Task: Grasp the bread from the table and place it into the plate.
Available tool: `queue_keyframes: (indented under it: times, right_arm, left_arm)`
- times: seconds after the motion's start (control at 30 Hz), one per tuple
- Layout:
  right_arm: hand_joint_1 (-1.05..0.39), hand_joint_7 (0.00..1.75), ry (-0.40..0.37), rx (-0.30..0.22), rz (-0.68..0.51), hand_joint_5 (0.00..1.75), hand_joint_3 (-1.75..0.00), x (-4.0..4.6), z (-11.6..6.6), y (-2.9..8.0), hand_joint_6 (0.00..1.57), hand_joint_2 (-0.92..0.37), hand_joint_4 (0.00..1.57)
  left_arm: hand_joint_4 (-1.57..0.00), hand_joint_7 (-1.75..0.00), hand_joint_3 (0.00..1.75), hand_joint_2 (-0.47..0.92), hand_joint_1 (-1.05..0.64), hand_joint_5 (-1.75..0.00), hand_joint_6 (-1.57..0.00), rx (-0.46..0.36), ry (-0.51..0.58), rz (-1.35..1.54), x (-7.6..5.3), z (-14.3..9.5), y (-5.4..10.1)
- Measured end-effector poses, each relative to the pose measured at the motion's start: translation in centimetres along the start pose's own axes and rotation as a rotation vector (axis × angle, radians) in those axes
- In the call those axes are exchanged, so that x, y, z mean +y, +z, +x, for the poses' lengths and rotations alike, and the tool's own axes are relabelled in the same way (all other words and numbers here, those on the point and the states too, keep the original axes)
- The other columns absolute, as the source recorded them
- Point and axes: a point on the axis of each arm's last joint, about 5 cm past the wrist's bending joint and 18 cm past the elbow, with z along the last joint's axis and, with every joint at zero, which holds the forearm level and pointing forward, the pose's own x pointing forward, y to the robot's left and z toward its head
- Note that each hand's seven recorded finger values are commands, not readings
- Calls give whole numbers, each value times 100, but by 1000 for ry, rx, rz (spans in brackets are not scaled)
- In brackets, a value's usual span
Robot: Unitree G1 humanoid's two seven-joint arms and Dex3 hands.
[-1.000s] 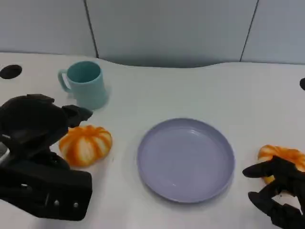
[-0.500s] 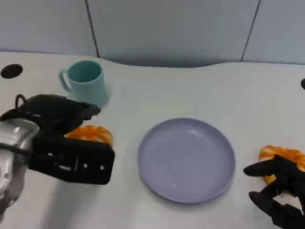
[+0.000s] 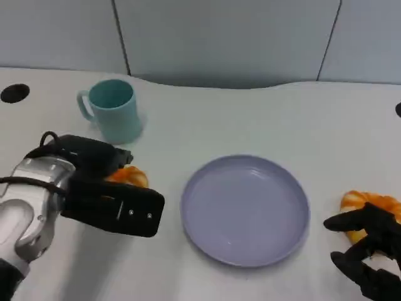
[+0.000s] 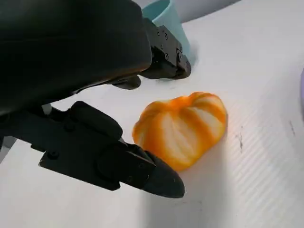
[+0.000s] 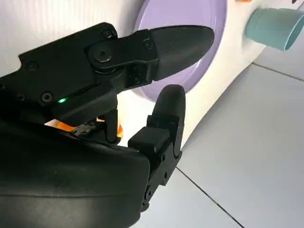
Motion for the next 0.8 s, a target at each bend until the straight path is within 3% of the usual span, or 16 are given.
queue_keyframes:
  times: [0.3,0.57,0.8]
  right_arm:
    - [-32,95,-8,4,-4,125,-29,-17,-12,-5,53,-92,57]
    - [-32,93,-14,2,-6,124,-29,-30,-26,3,52,-92,58]
    - [-31,92,-18,1,-8,122,-30,-39,-38,8,52,-92,56]
  left_arm:
    - [-5,-1,0,82,-68,-30,-25,28,-18,39,5,130,-19]
    - [0,0,0,81,-60,-26,-22,59,-70,66,-63,262,-24]
    - [-1,-1,0,78,-52,-23,-25,76,-133,87,-15,382,-28]
